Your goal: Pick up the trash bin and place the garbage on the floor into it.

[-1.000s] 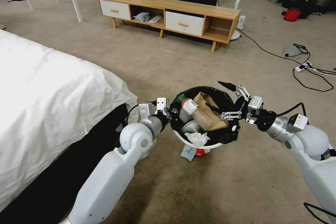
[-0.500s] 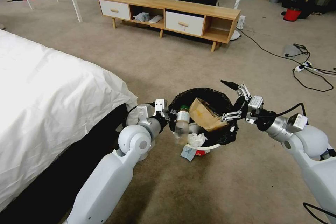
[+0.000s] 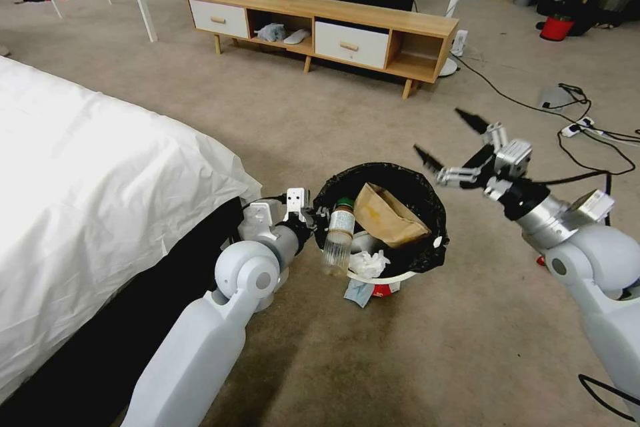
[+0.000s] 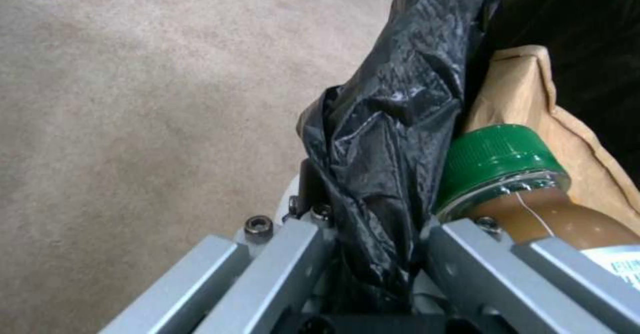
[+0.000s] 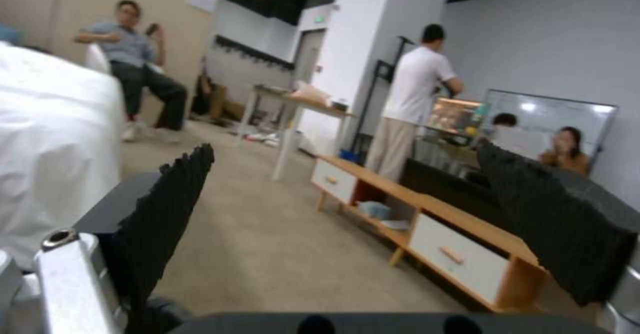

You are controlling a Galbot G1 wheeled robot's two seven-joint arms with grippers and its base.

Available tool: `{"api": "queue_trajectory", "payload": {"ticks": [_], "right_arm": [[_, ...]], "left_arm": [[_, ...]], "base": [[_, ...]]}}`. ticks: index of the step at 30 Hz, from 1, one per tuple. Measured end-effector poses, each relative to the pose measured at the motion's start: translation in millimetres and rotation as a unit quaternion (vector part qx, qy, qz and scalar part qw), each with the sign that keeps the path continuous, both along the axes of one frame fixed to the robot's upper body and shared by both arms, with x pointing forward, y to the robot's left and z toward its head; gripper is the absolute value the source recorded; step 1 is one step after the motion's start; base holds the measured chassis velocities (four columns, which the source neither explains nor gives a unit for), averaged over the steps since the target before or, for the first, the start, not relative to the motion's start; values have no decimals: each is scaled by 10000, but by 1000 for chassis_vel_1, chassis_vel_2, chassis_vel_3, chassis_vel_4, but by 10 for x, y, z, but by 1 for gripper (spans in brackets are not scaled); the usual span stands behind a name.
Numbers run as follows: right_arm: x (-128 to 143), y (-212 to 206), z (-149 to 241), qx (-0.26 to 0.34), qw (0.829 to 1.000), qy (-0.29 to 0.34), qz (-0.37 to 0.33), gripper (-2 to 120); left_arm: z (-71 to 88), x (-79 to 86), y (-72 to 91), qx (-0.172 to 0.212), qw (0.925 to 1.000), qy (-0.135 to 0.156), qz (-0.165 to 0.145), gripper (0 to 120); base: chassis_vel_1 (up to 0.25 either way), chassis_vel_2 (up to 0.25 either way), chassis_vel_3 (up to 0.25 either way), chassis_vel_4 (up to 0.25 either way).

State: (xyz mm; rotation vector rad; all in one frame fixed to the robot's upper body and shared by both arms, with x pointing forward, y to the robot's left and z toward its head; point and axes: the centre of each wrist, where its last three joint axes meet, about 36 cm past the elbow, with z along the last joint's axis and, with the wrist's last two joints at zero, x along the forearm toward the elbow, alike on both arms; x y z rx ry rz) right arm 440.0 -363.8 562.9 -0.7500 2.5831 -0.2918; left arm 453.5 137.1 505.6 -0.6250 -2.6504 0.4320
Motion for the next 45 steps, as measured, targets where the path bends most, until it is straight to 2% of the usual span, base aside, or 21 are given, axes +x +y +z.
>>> {"api": "queue_trajectory", "payload": {"ticks": [6,14,15,19,31,38,45], "right_arm": [[-37,51,31,205,9995,39,-228,100],[-118,179,121,680,9926,419,-914,100],[-153,219,172,836,9877,590,-1181,100],[-174,239,209,980,9814,736,-1474,100],[-154,191,200,1025,9794,729,-1581,100],[-189,133,192,1007,9779,744,-1676,100],[-221,163,178,1043,9735,893,-1829,100]], "left_arm": [[-4,-26,53,23,10000,2,40,2],[3,-73,136,30,9999,29,125,2],[8,-88,163,39,9998,65,174,2],[34,-119,217,22,9993,223,290,2],[190,-207,267,17,9953,723,636,2],[290,-290,349,70,9924,833,904,2],[337,-327,389,91,9897,974,1048,2]], "base": [[0,0,0,0],[0,0,0,0],[0,0,0,0],[0,0,0,0],[0,0,0,0],[0,0,0,0],[0,0,0,0]]}}
